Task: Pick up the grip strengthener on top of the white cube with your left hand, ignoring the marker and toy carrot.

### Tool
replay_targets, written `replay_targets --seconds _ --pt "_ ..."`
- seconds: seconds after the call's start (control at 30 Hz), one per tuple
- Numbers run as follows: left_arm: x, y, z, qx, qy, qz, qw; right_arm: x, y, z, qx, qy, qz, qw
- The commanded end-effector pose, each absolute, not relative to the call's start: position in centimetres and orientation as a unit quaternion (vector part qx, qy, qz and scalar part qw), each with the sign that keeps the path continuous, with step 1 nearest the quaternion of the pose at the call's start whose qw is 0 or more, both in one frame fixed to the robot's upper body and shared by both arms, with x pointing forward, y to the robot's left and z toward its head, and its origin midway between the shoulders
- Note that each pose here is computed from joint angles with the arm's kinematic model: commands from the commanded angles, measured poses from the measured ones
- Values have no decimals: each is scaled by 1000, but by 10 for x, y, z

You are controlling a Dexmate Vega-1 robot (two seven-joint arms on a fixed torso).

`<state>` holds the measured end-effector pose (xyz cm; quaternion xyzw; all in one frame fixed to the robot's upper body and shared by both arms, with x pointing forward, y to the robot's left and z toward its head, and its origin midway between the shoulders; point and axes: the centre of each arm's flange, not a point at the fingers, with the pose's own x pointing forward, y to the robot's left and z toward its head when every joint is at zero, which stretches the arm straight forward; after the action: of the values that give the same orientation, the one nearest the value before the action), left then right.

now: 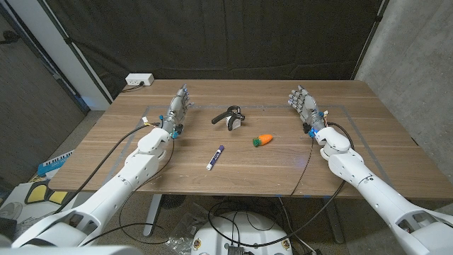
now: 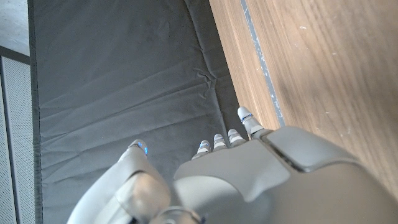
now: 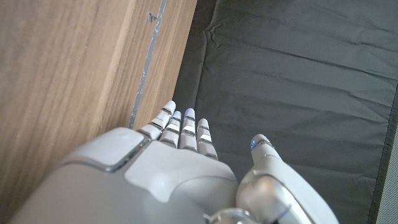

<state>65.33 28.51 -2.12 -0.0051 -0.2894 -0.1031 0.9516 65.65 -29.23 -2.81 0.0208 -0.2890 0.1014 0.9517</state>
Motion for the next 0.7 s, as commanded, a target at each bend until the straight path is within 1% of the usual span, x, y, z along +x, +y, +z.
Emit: replay_targets --seconds 0.03,0.27,0.7 --pt "656 277 -13 29 -277 -99 955 663 -295 -30 24 -284 100 953" --pt "648 270 0 102 -263 -69 957 667 -294 -29 25 -284 102 953" --pt "642 251 23 195 -267 -82 940 672 -296 -30 31 -285 101 953"
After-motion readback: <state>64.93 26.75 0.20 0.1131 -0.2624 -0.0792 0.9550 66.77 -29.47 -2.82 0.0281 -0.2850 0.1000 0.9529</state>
